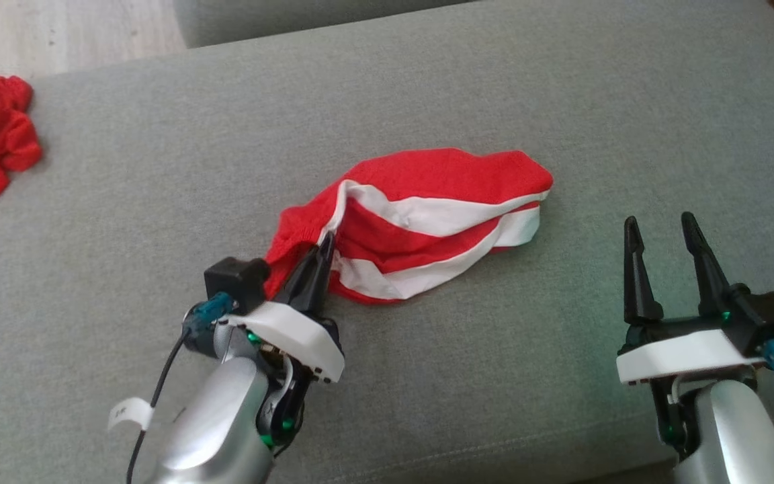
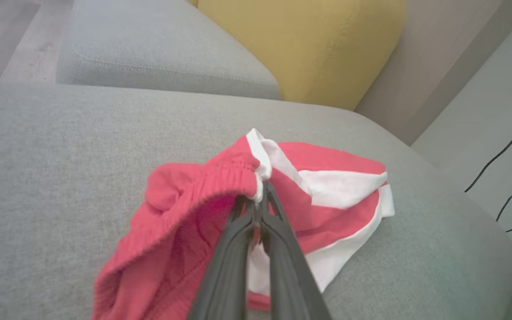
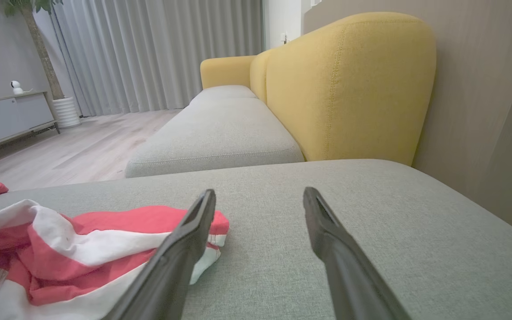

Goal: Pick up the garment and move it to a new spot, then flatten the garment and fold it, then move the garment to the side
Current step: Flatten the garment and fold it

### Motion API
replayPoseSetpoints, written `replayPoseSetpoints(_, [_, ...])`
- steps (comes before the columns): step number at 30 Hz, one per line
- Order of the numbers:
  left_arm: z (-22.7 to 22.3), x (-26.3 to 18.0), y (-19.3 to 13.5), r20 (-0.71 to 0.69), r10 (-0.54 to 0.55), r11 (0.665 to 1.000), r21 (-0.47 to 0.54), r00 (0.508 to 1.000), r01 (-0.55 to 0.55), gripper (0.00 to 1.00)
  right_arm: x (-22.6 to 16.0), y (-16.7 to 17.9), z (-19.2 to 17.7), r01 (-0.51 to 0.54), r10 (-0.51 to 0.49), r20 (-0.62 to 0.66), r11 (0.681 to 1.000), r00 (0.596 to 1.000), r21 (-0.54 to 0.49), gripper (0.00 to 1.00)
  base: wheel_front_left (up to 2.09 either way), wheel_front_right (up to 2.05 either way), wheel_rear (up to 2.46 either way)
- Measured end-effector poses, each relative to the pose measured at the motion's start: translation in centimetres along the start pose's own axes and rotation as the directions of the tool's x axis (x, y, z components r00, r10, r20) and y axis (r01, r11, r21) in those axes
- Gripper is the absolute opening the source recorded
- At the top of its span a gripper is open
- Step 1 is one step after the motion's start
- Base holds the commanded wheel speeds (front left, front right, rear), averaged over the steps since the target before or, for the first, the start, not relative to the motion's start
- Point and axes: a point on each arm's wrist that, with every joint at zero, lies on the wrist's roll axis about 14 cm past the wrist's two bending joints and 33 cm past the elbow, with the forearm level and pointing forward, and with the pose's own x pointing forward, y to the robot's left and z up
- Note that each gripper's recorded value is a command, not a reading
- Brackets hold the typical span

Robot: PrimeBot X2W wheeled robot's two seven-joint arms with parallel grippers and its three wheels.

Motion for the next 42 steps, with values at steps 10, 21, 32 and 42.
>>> replayPoseSetpoints(10, [5.6, -1.6, -1.4, 0.174, -0.045, 0.999, 0.021, 0.984, 0.042, 0.0, 0.0, 1.0, 0.8, -0.027, 0.027, 0.027, 1.0, 0.999, 0.008, 1.0, 0.0, 0.0, 0.0])
replayPoseSetpoints(21, [-0.8, -7.5, 3.0, -0.03, 0.071, 0.995, -0.071, 0.997, -0.073, 0.0, -0.1, 1.7, 0.9, -0.05, 0.05, 0.033, 0.999, 0.998, 0.01, 1.0, 0.0, 0.0, 0.0])
replayPoseSetpoints(32, [-5.3, -9.0, 7.1, -0.205, 0.156, 0.982, -0.072, 0.966, -0.174, 0.0, -0.1, 1.1, 0.1, -0.032, 0.032, 0.007, 0.999, 0.999, -0.009, 1.0, 0.0, 0.0, 0.0])
replayPoseSetpoints(42, [-4.5, -8.1, 9.1, -0.174, 0.2, 0.978, -0.029, 0.964, -0.208, 0.19, 0.1, 1.0, 0.0, -0.029, 0.029, 0.002, 1.0, 1.0, -0.01, 1.0, 0.0, 0.0, 0.0])
